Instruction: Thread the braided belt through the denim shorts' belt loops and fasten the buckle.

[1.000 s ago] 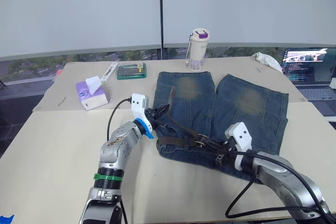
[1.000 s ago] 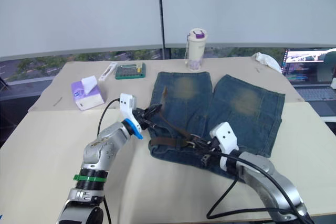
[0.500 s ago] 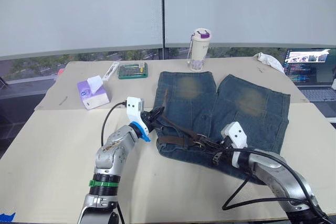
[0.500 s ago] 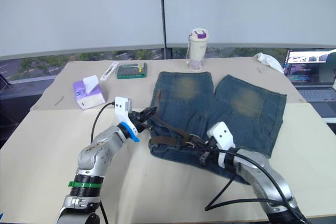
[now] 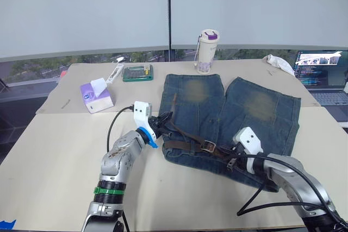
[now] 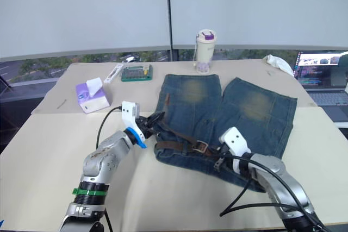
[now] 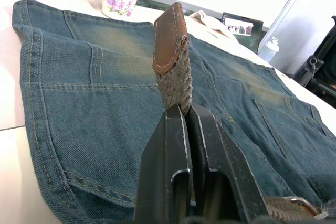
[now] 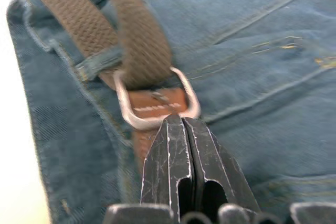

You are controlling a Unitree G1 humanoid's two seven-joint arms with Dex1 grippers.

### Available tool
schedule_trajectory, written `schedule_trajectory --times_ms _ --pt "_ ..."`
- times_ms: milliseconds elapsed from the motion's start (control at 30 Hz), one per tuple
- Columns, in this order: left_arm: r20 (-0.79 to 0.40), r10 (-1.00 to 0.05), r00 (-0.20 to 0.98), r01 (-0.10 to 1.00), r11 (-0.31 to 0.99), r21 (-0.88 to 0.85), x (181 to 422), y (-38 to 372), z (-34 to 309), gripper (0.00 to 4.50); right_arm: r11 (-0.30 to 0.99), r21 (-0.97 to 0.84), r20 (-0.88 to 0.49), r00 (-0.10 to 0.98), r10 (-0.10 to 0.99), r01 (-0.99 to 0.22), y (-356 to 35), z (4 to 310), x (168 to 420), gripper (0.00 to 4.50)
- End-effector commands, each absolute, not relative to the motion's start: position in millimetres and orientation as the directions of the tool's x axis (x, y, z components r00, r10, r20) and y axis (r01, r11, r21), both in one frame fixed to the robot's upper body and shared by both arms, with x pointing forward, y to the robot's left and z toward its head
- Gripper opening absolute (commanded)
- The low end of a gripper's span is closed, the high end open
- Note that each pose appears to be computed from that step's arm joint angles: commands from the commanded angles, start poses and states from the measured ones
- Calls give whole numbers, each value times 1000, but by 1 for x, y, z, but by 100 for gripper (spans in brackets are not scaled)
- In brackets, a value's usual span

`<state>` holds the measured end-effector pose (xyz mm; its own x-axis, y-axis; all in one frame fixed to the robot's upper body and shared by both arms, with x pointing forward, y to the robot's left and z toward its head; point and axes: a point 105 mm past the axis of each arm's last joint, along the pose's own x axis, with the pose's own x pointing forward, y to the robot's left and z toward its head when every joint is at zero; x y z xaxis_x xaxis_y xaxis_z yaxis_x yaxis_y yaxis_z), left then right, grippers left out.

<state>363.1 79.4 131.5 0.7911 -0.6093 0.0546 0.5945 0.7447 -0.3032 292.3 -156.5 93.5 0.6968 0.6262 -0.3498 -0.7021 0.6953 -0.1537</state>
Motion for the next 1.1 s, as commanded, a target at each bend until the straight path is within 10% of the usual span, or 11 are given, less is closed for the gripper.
schedule_trajectory --times_ms 33,1100 --pt "110 -613 782 617 738 -274 362 76 145 0 693 -161 -270 707 654 -703 -147 112 297 1" --pt "146 -540 829 558 786 -266 370 89 147 0 683 -111 -322 676 663 -722 -130 79 296 1"
